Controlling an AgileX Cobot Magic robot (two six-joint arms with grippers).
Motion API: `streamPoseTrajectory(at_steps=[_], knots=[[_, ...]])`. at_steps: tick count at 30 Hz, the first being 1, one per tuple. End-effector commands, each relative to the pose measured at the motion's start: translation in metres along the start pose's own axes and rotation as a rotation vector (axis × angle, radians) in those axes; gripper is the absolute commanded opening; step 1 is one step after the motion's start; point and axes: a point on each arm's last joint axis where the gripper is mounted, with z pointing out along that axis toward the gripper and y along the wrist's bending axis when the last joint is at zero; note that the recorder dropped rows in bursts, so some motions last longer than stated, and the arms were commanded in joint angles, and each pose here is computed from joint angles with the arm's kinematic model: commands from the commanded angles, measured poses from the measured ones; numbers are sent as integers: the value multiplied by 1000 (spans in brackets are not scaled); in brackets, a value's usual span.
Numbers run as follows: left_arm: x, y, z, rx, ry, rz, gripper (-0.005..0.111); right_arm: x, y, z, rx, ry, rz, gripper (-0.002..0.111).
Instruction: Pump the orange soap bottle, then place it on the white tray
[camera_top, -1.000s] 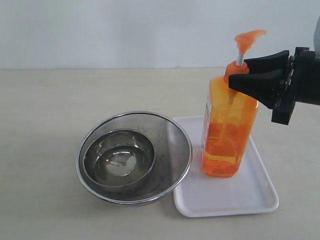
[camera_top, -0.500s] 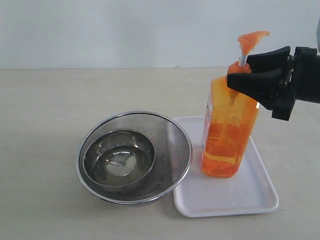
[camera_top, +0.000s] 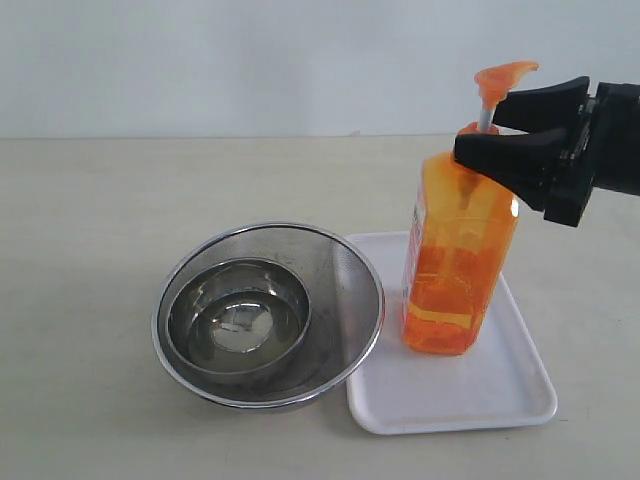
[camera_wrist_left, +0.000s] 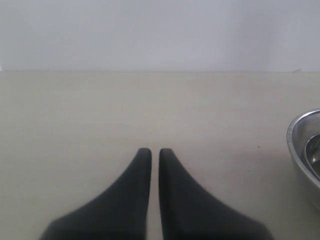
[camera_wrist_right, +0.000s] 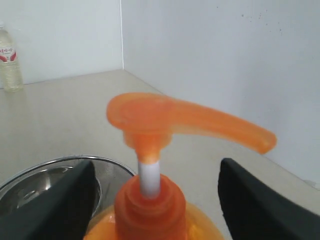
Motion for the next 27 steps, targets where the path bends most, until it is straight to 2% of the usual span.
streamPoseTrajectory(at_steps=[1,11,13,15,18,24,27], knots=[[1,0,0,-2,-4,-14,5,-18,10,-6,-25,-12,-32,63],[1,0,0,-2,-4,-14,5,-48,35,-19,-69,6,-5,63],[1,0,0,-2,-4,-14,5,-48,28,-21,39,48,0,63],[1,0,0,-2,-4,-14,5,-42,20,-23,144,113,75,63],[1,0,0,-2,-4,-14,5,-44,23,-22,115,93,162,63],[1,0,0,-2,-4,-14,5,-67,51,-37,98,133,194,63],[1,0,0,-2,-4,-14,5,-64,57,-40,121,125,224,63]])
